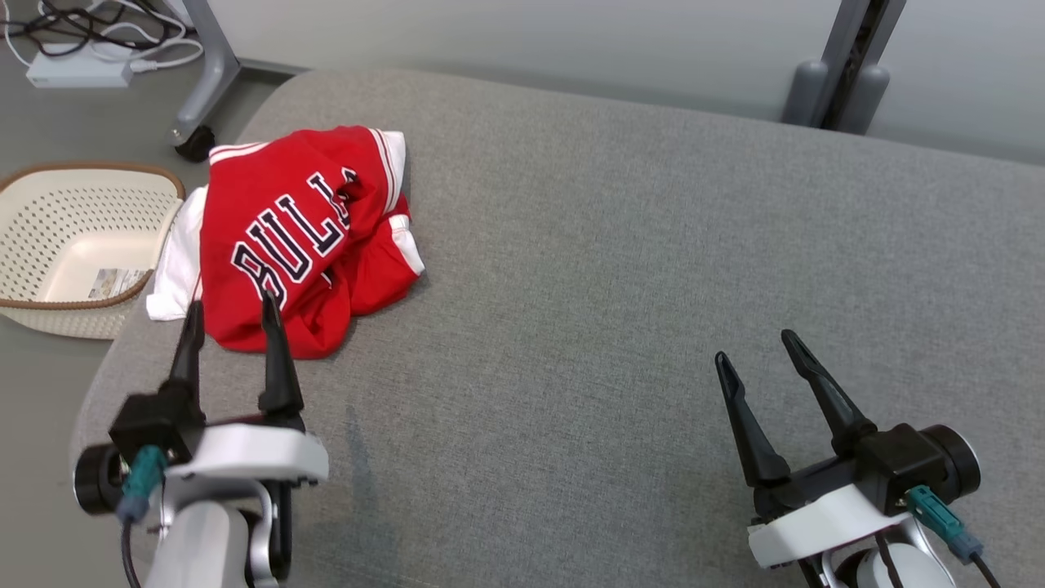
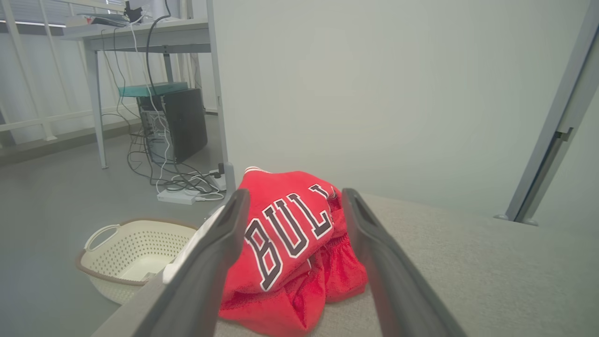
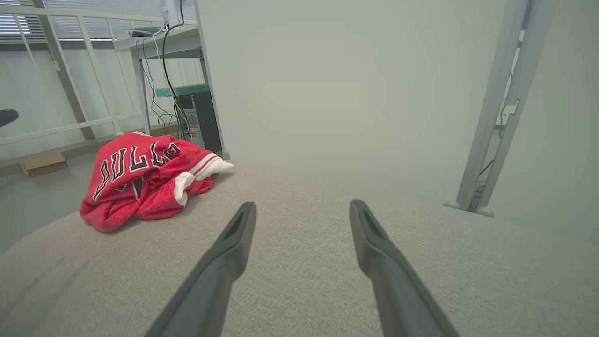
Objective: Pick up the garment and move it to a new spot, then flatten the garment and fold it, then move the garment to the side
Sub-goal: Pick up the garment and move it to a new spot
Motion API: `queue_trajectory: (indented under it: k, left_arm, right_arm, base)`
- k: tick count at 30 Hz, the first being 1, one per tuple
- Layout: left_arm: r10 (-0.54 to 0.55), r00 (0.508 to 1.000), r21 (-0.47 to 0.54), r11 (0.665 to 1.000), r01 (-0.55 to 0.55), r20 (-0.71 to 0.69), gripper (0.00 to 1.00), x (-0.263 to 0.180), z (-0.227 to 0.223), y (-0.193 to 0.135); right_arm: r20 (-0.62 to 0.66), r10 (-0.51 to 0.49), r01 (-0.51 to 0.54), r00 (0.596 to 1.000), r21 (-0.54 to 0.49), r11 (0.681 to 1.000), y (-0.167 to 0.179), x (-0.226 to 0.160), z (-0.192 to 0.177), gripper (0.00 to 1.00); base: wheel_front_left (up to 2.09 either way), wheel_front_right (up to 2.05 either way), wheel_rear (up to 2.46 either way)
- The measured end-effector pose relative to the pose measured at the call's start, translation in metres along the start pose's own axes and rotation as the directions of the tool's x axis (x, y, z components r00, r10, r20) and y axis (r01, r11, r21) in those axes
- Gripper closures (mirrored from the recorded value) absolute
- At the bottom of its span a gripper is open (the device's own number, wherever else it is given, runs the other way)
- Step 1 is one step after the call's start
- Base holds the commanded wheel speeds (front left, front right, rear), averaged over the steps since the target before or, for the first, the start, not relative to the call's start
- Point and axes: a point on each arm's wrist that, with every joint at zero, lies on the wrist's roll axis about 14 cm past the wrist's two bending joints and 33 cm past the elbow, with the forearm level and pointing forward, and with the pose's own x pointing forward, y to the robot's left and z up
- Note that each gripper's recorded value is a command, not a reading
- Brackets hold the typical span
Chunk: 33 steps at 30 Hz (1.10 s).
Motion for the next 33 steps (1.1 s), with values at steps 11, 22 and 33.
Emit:
queue_trajectory:
  k: [11, 22, 33]
  left_arm:
    - [0.009, 1.0, 0.045, 0.999, -0.008, -0.026, 0.0, 0.073, -0.008, 0.004]
    - [0.009, 0.958, 0.091, 0.996, 0.018, -0.285, 0.0, 0.135, -0.058, -0.002]
    - [0.051, 0.764, 0.135, 0.99, 0.047, -0.643, 0.0, 0.129, -0.114, 0.004]
  right_arm:
    - [-0.046, 0.01, -0.009, 0.999, 0.015, 1.0, -0.018, 0.013, -0.028, 0.0]
    - [-0.089, -0.003, 0.006, 0.996, 0.036, 0.999, -0.034, 0.013, -0.05, 0.0]
    - [-0.112, -0.031, 0.036, 0.993, 0.043, 0.998, -0.044, 0.003, -0.054, 0.0]
  base:
    - [0.0, 0.0, 0.0]
    - [0.0, 0.0, 0.0]
    - [0.0, 0.0, 0.0]
